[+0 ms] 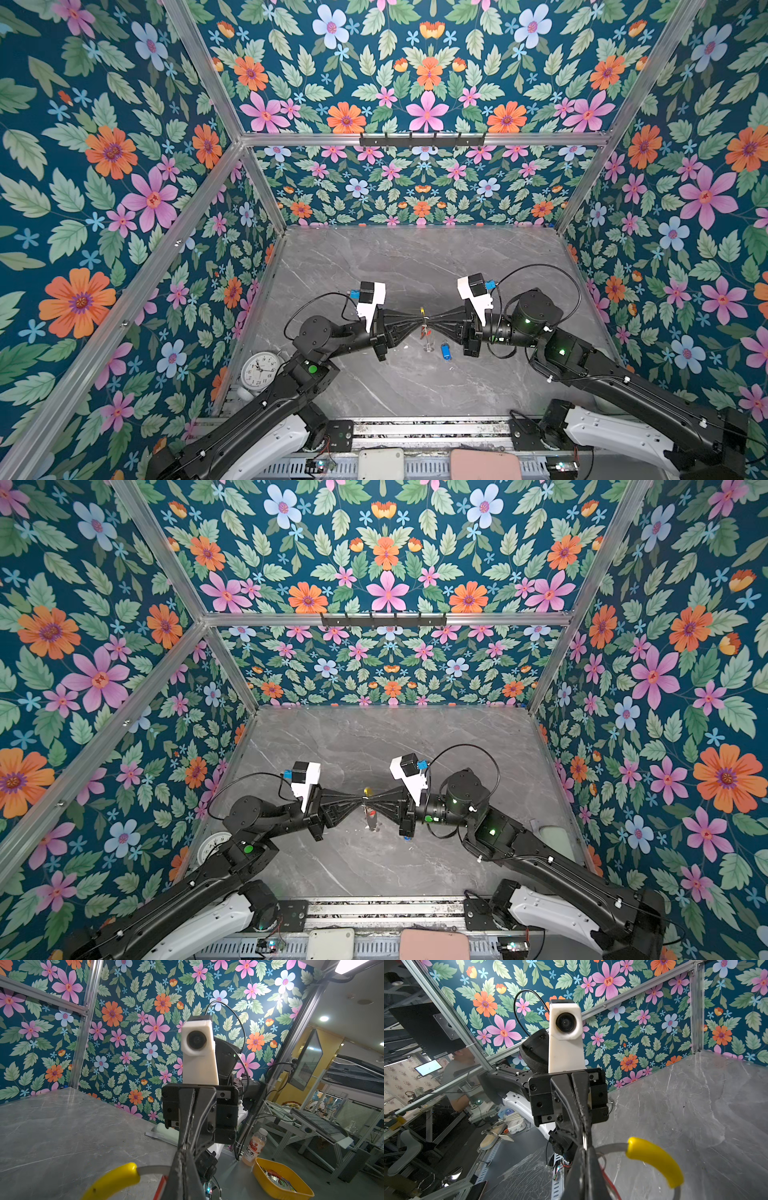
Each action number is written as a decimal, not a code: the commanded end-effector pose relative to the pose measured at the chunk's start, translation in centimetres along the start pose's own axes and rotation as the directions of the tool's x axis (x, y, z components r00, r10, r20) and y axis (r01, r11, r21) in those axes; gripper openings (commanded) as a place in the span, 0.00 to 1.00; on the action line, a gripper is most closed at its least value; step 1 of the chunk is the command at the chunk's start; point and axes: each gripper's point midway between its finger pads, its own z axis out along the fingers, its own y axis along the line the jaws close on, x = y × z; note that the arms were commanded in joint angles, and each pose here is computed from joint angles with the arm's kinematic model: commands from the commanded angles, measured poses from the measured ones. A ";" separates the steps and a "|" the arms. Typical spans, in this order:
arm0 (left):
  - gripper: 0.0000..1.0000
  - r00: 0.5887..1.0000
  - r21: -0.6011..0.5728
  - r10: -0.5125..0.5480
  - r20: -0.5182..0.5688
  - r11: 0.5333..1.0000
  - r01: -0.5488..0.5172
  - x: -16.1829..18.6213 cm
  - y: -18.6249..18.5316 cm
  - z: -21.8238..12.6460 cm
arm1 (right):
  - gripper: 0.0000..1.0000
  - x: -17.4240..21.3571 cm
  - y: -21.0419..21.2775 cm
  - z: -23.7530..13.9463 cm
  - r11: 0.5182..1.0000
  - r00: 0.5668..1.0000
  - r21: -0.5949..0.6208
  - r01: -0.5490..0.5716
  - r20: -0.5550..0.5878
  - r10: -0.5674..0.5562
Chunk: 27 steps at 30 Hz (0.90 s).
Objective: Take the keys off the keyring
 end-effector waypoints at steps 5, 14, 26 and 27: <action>0.00 0.999 0.002 0.030 0.025 1.000 -0.030 -0.7 -0.3 -0.1 | 0.00 -0.1 0.4 -0.1 1.000 1.000 -0.018 0.019 0.002 -0.019; 0.22 1.000 -0.014 0.019 0.006 1.000 -0.019 -0.6 -0.4 -0.4 | 0.00 0.2 0.8 -0.2 0.998 0.999 -0.056 0.028 -0.040 -0.030; 0.29 0.991 -0.055 -0.028 -0.131 0.998 0.021 0.6 -0.3 -0.3 | 0.00 0.5 0.6 -0.8 0.998 0.995 -0.063 0.029 -0.095 -0.035; 0.29 0.988 -0.057 -0.038 -0.152 0.998 0.030 0.8 -0.2 -0.2 | 0.00 0.6 0.6 -0.8 0.998 0.994 -0.062 0.030 -0.104 -0.037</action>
